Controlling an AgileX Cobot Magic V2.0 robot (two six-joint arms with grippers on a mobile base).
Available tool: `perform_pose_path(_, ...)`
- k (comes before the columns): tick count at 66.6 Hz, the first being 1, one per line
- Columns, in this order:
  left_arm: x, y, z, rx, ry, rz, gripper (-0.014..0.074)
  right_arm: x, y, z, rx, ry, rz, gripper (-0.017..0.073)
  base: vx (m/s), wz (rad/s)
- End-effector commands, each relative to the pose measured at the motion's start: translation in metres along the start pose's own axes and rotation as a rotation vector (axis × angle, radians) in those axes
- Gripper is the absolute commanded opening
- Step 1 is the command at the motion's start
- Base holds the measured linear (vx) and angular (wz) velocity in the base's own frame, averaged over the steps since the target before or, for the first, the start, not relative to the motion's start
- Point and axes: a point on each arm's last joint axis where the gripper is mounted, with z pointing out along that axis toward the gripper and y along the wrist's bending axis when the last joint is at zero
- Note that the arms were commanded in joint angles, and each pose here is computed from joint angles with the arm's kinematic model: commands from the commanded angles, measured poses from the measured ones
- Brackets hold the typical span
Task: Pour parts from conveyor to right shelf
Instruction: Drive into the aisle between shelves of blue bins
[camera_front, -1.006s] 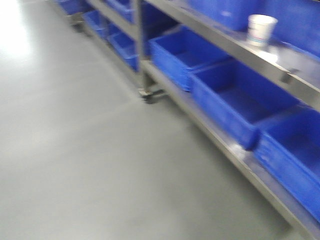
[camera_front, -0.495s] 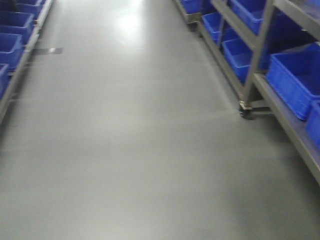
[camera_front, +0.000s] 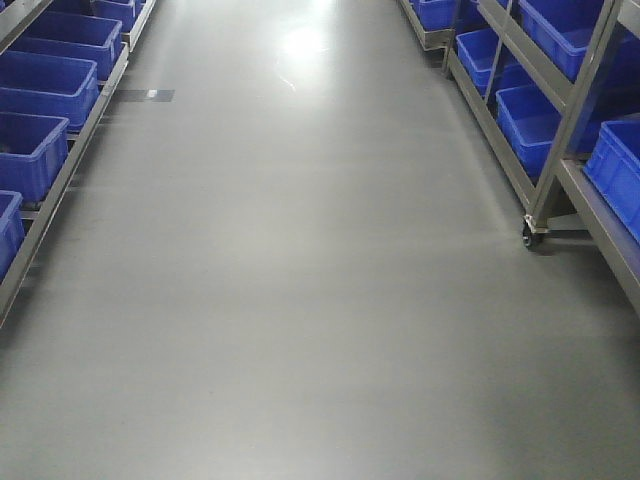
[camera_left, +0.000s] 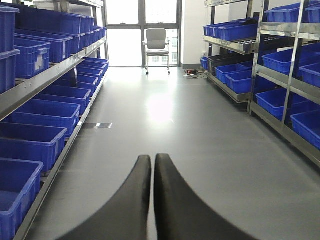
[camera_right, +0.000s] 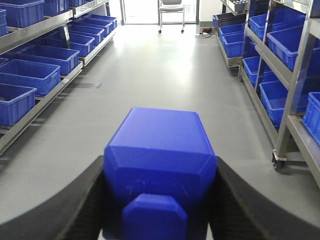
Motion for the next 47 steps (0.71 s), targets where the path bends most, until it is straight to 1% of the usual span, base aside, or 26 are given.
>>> perform_pose_path(1,-0.0135,-0.0008,-0.0018,0.012,-0.097,-0.014,-0.0006,-0.014,-0.0003,-0.0018,0.006,-0.083,-0.007,-0.0005,0.09,0.06)
perform_pose_path(24,-0.0135,-0.0008,-0.0018,0.012,-0.097,-0.014,-0.0006,-0.014,-0.0003,-0.0018,0.006,-0.083,-0.007,-0.0005,0.18,0.14)
perform_pose_path(47,-0.0135,-0.0008,-0.0018,0.012,-0.097,-0.014,-0.0006,-0.014,-0.0003,-0.0018,0.006,-0.083,-0.007,-0.0005,0.36,-0.03)
